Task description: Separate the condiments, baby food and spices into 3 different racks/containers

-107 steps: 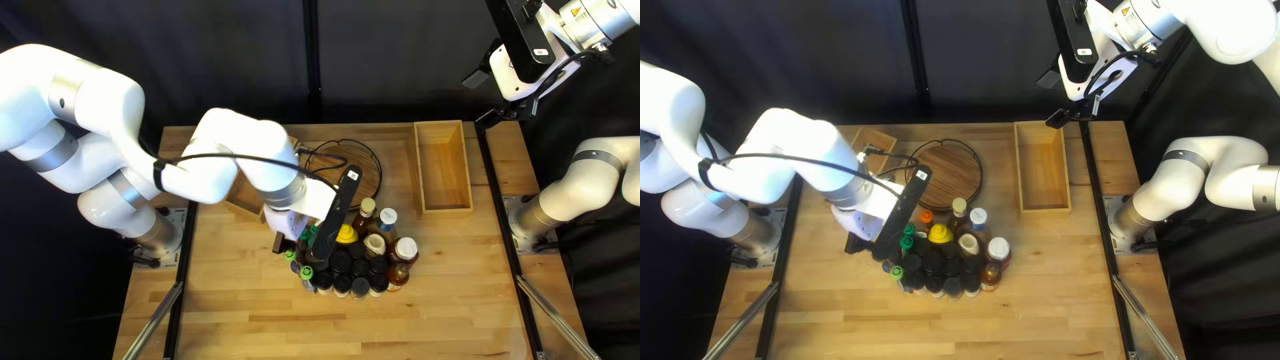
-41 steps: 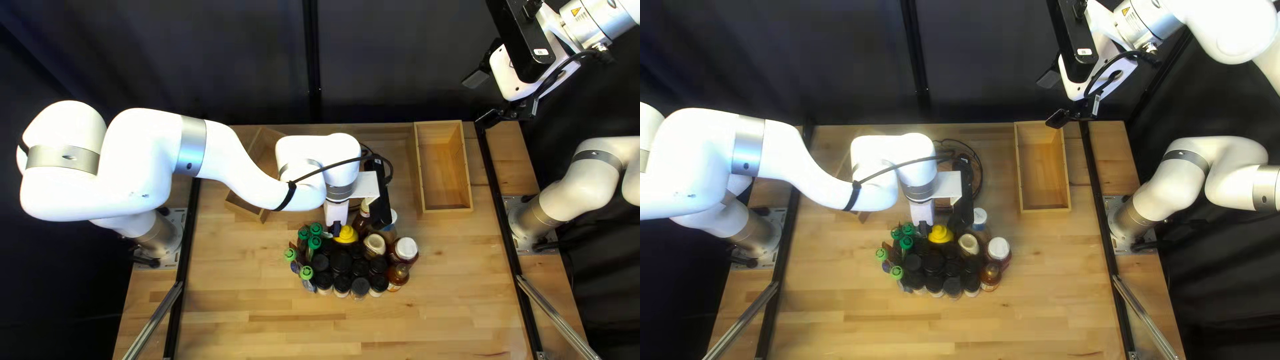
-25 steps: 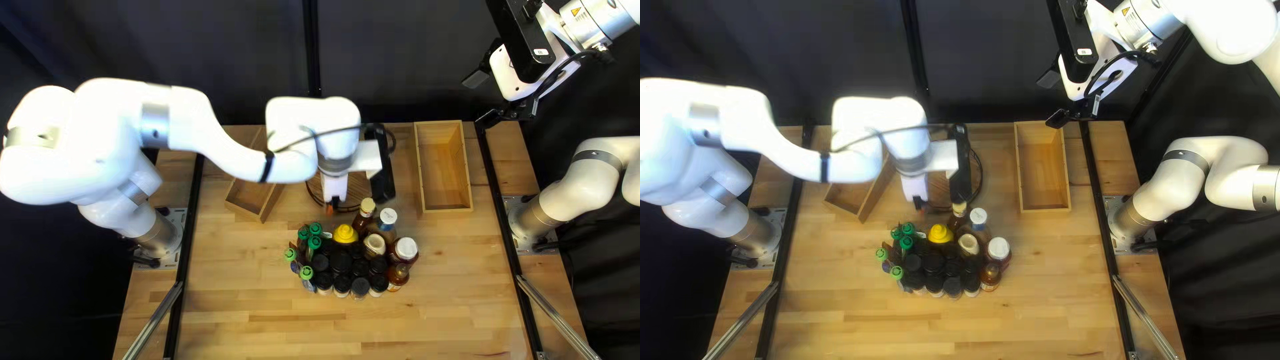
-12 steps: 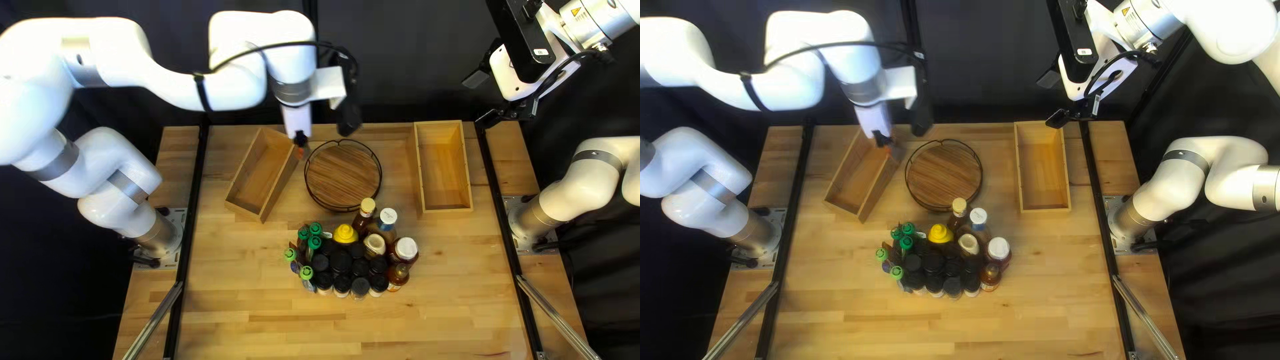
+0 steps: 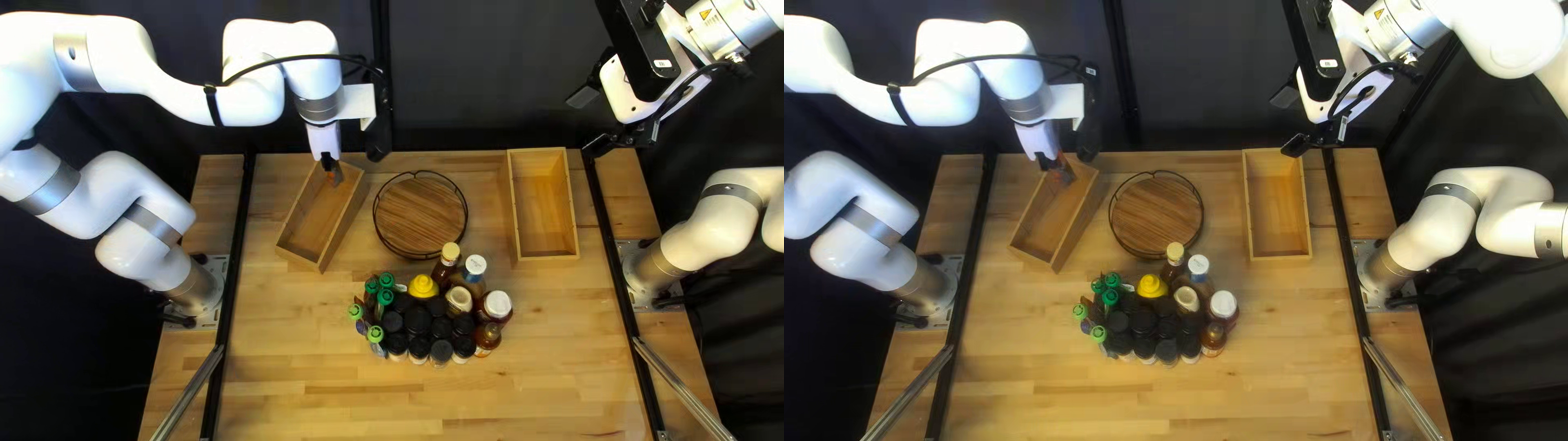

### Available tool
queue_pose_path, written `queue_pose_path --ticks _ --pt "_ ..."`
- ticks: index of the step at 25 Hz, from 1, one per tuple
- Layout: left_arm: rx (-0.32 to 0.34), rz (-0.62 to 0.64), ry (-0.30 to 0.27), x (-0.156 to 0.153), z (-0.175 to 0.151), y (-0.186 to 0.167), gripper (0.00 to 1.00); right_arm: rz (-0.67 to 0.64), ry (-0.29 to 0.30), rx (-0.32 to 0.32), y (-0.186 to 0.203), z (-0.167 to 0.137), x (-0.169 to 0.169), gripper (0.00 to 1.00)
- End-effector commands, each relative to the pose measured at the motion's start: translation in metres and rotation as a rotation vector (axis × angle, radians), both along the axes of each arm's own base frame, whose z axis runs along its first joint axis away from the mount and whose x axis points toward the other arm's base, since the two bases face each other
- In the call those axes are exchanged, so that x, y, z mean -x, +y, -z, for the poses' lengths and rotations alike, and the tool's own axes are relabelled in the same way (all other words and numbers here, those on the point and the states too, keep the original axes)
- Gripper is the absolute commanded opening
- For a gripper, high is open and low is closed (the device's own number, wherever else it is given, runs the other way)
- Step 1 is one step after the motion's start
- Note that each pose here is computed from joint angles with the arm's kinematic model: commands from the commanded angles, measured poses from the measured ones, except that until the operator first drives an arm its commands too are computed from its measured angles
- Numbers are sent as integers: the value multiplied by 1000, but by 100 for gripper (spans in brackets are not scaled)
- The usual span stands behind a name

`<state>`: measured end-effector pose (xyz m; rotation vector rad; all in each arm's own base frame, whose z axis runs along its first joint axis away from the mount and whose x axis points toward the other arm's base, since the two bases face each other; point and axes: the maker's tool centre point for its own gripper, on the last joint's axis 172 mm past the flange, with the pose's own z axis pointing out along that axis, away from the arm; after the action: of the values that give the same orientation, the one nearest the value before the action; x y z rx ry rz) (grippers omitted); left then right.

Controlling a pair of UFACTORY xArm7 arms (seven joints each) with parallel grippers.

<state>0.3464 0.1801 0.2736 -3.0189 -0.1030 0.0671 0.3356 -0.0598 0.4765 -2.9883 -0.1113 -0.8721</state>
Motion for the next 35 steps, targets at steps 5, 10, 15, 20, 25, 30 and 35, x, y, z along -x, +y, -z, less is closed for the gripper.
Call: queue_pose_path --ticks 5,10,15,20,25,30,35 --pt "-10 -68 4 15 31 19 0 0 0 0 0 0 0 100" --pt "-24 -121 18 17 49 24 0 0 0 0 0 0 0 100" --pt "-45 -187 23 16 68 35 7 0 0 0 0 0 0 100" --pt "-53 -242 27 16 85 41 10 0 0 0 0 0 0 100" --pt "-47 -269 27 14 87 34 100 0 0 0 0 0 0 100" --pt "-38 -251 13 3 58 5 100 0 0 0 0 0 0 100" --pt "27 -130 -28 -27 20 -54 100 0 0 0 0 0 0 100"
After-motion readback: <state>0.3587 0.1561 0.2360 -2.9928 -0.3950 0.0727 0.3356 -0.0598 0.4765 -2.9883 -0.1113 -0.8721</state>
